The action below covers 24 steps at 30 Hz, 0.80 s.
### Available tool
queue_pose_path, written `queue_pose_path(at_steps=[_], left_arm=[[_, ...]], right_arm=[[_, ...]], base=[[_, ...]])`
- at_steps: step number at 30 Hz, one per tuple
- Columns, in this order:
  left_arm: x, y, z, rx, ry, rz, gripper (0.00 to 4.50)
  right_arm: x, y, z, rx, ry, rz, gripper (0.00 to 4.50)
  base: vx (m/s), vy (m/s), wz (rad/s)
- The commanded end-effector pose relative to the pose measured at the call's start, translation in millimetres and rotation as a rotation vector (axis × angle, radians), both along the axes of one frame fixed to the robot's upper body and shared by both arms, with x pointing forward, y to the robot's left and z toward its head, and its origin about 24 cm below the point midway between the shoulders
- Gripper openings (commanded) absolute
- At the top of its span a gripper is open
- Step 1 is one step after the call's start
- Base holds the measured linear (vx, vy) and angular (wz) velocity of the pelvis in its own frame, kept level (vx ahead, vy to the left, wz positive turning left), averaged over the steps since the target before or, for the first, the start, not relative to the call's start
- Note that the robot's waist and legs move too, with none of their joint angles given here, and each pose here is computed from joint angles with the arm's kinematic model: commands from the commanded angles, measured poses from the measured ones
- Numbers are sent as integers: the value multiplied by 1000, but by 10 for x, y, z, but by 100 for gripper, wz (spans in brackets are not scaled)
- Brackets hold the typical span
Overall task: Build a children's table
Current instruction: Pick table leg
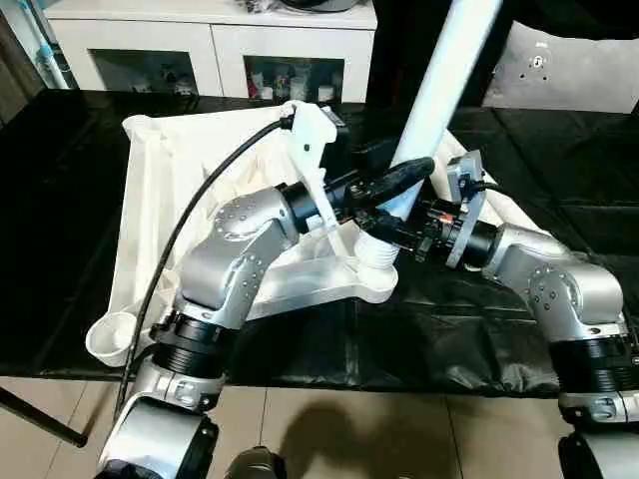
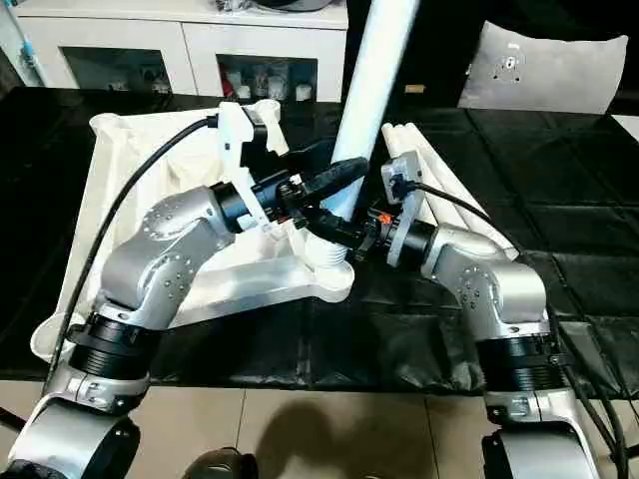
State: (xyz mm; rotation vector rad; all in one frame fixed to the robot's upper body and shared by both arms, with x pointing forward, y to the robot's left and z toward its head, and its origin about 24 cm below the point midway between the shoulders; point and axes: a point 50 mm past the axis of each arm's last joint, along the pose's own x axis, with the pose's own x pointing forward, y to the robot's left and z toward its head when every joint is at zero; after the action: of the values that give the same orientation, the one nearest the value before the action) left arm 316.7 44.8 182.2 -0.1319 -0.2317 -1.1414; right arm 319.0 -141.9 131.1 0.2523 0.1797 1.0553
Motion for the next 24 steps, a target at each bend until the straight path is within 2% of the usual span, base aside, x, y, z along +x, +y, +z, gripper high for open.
queue_pose_path(at_steps=[1, 4, 6, 15, 16, 19, 21, 24], left_arm=[[-66, -58, 41, 9, -39, -48, 185], [-74, -56, 37, 11, -40, -54, 185], [-75, -54, 31, 19, -42, -56, 185], [-69, -65, 2, 61, -25, -39, 184], [-69, -65, 2, 61, -25, -39, 240], [-114, -87, 9, 50, -10, -81, 257], [-202, -122, 36, 8, 8, -151, 290], [-282, -147, 65, -42, 25, -213, 311]], right_arm=[[27, -32, 59, 9, -10, -19, 290], [23, -20, 36, 13, 0, -14, 279], [27, -17, 14, -5, 7, -25, 247], [23, 83, -21, -18, -34, -53, 203], [23, 83, -21, -18, -34, -53, 201], [44, 113, -56, -35, -24, -85, 197], [61, 138, -77, -26, -9, -105, 196], [73, 151, -88, -19, -8, -121, 195]], base=[[0, 0, 0], [0, 0, 0], [0, 0, 0], [0, 0, 0], [0, 0, 0], [0, 0, 0], [0, 0, 0], [0, 0, 0]])
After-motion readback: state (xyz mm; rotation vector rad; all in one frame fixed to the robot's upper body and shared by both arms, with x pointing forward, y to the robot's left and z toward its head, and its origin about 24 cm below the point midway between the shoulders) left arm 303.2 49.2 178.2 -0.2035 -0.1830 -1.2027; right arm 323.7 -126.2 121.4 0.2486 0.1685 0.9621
